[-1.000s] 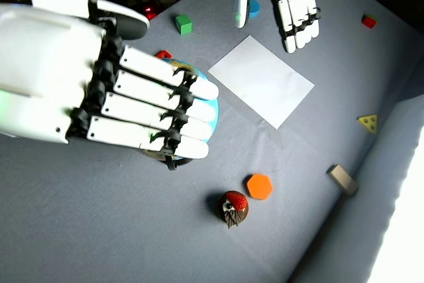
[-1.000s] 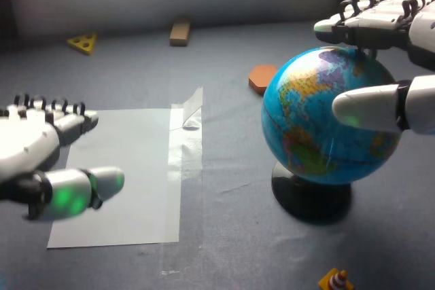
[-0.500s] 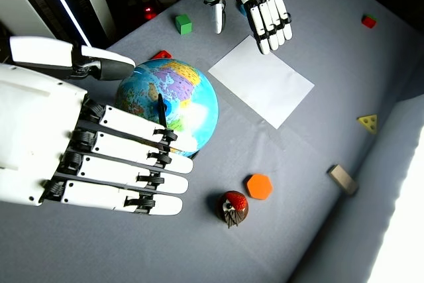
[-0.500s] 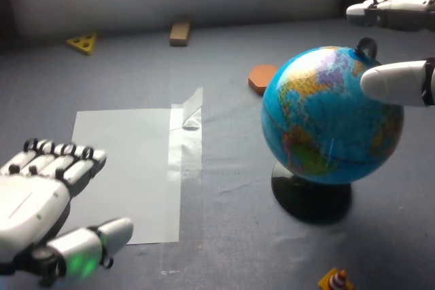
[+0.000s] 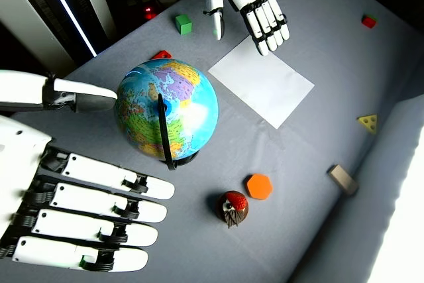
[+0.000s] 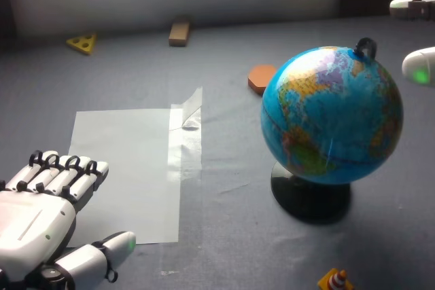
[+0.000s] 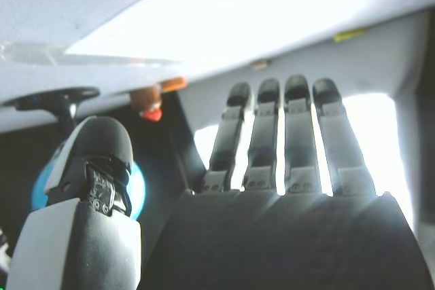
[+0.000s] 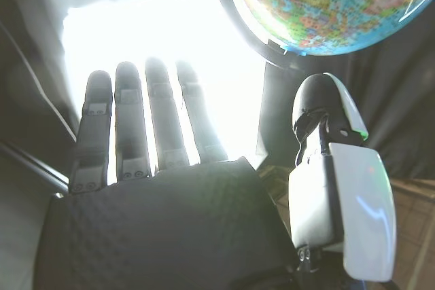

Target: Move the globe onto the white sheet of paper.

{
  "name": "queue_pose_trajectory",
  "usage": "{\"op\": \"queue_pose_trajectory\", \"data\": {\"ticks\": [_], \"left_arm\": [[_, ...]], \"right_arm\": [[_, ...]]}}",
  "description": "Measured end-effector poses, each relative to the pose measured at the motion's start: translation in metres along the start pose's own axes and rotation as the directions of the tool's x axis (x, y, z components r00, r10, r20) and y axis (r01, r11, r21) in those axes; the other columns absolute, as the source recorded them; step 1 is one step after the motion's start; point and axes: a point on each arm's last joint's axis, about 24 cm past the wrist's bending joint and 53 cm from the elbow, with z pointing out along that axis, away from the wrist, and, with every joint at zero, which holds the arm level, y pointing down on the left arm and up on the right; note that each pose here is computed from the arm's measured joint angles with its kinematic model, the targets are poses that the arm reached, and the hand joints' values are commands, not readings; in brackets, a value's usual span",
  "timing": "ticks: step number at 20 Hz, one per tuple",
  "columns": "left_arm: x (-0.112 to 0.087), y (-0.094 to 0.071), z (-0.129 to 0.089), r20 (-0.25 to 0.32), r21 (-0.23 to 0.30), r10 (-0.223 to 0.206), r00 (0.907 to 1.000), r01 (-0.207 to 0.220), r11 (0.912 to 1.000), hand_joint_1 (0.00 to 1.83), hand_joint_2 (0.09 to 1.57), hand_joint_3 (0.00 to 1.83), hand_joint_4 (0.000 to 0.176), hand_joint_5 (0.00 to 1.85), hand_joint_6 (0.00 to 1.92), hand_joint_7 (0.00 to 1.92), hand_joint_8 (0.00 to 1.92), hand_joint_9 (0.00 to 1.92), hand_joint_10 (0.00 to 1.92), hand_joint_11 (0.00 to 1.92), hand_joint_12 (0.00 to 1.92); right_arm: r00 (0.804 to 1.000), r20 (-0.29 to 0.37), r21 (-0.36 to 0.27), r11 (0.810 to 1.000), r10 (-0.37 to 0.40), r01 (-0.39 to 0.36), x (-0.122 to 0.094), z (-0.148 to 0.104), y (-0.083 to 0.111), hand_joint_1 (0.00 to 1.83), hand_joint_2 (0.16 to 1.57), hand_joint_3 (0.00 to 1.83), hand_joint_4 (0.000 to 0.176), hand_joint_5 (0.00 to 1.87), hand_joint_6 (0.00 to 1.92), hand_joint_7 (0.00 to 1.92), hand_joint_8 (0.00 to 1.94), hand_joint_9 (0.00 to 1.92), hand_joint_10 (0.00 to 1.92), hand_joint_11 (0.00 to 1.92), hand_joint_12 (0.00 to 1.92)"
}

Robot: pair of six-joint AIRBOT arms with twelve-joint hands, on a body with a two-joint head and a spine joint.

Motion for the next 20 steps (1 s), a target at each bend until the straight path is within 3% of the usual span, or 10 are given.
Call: {"op": "queue_pose_trajectory", "data": {"ticks": [5, 6, 8, 9, 11, 14, 16, 17, 20], "left_arm": [[0.002, 0.009, 0.003, 0.003, -0.02, -0.014, 0.9999, 0.014, 0.9997, 0.0, 1.2, 0.0, 0.0, 0.09, 0.0, 0.09, 0.0, 0.09, 0.0, 0.0, 0.16], [0.002, 0.006, 0.003, 0.002, -0.009, -0.011, 0.9999, 0.011, 0.9999, 0.0, 1.2, 0.0, 0.0, 0.09, 0.0, 0.09, 0.0, 0.09, 0.0, 0.0, 0.14], [0.002, 0.006, 0.004, 0.003, -0.007, -0.012, 0.9999, 0.012, 0.9999, 0.0, 1.2, 0.0, 0.0, 0.09, 0.0, 0.09, 0.0, 0.09, 0.0, 0.0, 0.13], [0.004, 0.01, 0.007, 0.004, -0.012, -0.019, 0.9998, 0.019, 0.9997, 0.0, 1.2, 0.0, 0.0, 0.09, 0.0, 0.09, 0.0, 0.09, 0.0, 0.0, 0.13], [0.008, 0.009, 0.008, -0.015, 0.003, -0.021, 0.9997, 0.021, 0.9998, 0.0, 1.2, 0.0, 0.0, 0.09, 0.0, 0.09, 0.0, 0.09, 0.0, 0.0, 0.13], [0.011, 0.007, 0.009, -0.034, 0.036, -0.019, 0.9992, 0.02, 0.9991, 0.0, 1.2, 0.0, 0.0, 0.09, 0.0, 0.09, 0.0, 0.08, 0.0, 0.0, 0.13], [0.013, 0.009, 0.009, -0.045, 0.036, -0.027, 0.9986, 0.029, 0.9989, 0.0, 1.2, 0.0, 0.0, 0.09, 0.0, 0.09, 0.0, 0.08, 0.0, 0.0, 0.13], [0.016, 0.012, 0.008, -0.056, 0.033, -0.04, 0.9976, 0.042, 0.9986, 0.0, 1.2, 0.0, 0.0, 0.09, 0.0, 0.09, 0.0, 0.08, 0.0, 0.0, 0.13], [0.015, 0.017, 0.01, -0.068, 0.033, -0.047, 0.9966, 0.049, 0.9982, 0.0, 1.2, 0.0, 0.0, 0.09, 0.0, 0.09, 0.0, 0.08, 0.0, 0.0, 0.11]], "right_arm": [[0.998, -0.062, 0.124, 0.992, 0.018, -0.01, -0.002, -0.01, -0.039, 0.0, 1.14, 0.0, 0.0, 0.19, 0.0, 0.2, 0.0, 0.15, 0.0, 0.0, 0.15], [0.993, -0.106, 0.159, 0.985, -0.043, 0.06, 0.0, -0.013, -0.054, 0.0, 1.14, 0.0, 0.0, 0.19, 0.0, 0.2, 0.0, 0.15, 0.0, 0.0, 0.15], [0.972, -0.195, 0.122, 0.981, -0.127, 0.153, 0.008, -0.015, -0.06, 0.0, 1.14, 0.0, 0.0, 0.19, 0.0, 0.2, 0.0, 0.14, 0.0, 0.0, 0.14], [0.96, -0.251, 0.083, 0.985, -0.126, 0.151, 0.018, -0.018, -0.057, 0.0, 1.14, 0.0, 0.0, 0.18, 0.0, 0.19, 0.0, 0.14, 0.0, 0.0, 0.15], [0.907, -0.328, -0.014, 0.961, -0.265, 0.276, 0.035, -0.021, -0.052, 0.0, 1.14, 0.0, 0.0, 0.18, 0.0, 0.18, 0.0, 0.14, 0.0, 0.0, 0.15], [0.783, -0.394, -0.194, 0.876, -0.481, 0.441, 0.058, -0.028, -0.046, 0.0, 1.14, 0.0, 0.0, 0.18, 0.0, 0.19, 0.0, 0.14, 0.0, 0.0, 0.15], [0.719, -0.411, -0.268, 0.828, -0.561, 0.493, 0.065, -0.031, -0.049, 0.0, 1.14, 0.0, 0.0, 0.18, 0.0, 0.19, 0.0, 0.14, 0.0, 0.0, 0.15], [0.67, -0.436, -0.328, 0.8, -0.601, 0.503, 0.072, -0.036, -0.053, 0.0, 1.14, 0.0, 0.0, 0.18, 0.0, 0.19, 0.0, 0.14, 0.0, 0.0, 0.15], [0.609, -0.466, -0.435, 0.766, -0.642, 0.474, 0.088, -0.042, -0.051, 0.0, 1.14, 0.0, 0.0, 0.18, 0.0, 0.19, 0.0, 0.14, 0.0, 0.0, 0.15]]}}
